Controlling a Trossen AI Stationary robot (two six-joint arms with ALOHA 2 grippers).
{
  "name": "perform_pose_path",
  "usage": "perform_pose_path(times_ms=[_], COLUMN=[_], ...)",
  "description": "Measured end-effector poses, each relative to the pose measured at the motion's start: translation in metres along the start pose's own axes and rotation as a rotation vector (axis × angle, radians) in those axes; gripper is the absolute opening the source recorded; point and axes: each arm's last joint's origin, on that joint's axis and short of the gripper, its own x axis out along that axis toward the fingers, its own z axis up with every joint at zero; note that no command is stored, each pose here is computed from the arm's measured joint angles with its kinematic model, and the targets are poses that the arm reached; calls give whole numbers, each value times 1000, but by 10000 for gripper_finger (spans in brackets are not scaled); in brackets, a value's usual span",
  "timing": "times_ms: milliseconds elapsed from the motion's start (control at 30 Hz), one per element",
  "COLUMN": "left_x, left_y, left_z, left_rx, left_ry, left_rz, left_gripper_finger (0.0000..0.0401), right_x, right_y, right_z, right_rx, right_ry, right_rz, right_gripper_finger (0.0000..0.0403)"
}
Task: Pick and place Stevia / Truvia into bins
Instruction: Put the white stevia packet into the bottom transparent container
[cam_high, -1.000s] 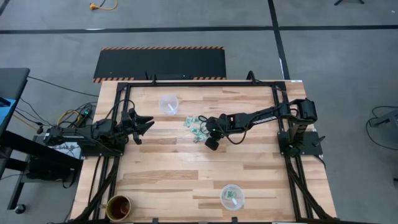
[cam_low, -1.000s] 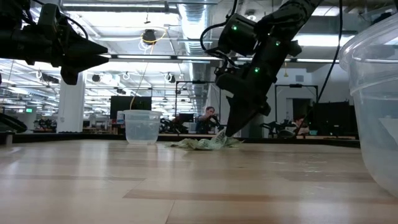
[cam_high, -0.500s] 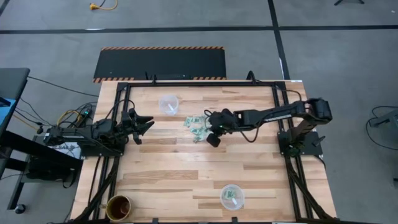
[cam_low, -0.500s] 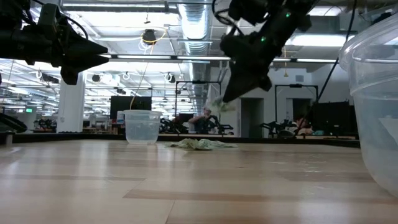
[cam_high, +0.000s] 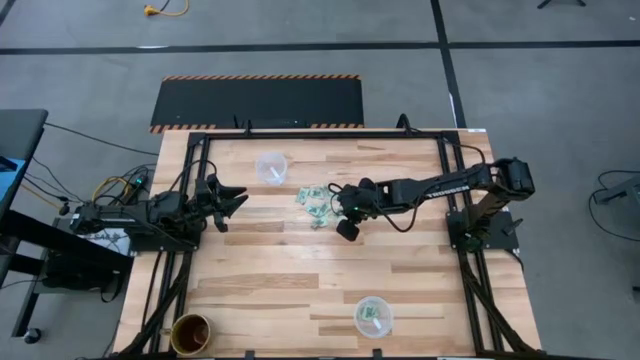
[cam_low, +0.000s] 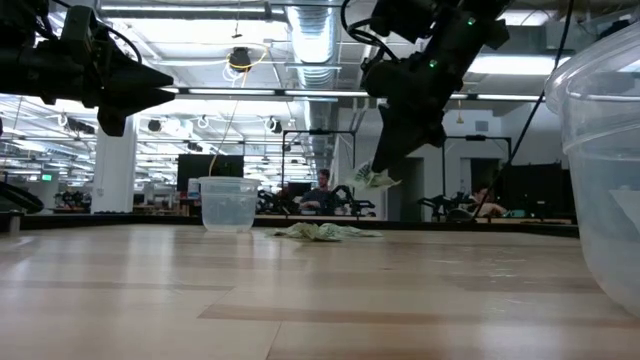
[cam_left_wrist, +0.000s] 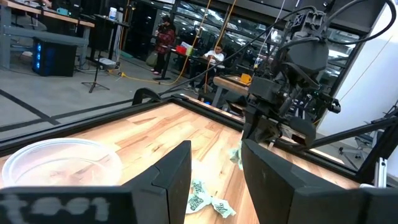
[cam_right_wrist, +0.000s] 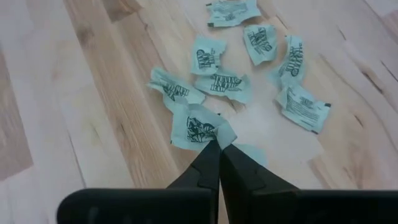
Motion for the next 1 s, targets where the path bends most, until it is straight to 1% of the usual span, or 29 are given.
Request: perform_pose_path(times_ms=[233,333,567,767,833,1000], left_x=[0,0,0,0,0,0], left_y=[0,0,0,0,0,0], left_z=[0,0,0,0,0,0], left_rx=[0,0,0,0,0,0], left_ry=[0,0,0,0,0,0], left_rz=[0,0,0,0,0,0], left_gripper_finger=[130,130,130,130,130,130], right_x=[0,-1,-1,-1,-1,1], right_y=[2,3,3,3,2,-3], right_z=[-1,-1,-1,-1,-3,-12], right_rx=[-6,-7,-7,-8,-11,-18], right_ry=[-1,-1,-2,-1,18,117], right_rz=[4,5,3,-3,-10,-48], right_gripper_finger=[9,29,93,125,135,160])
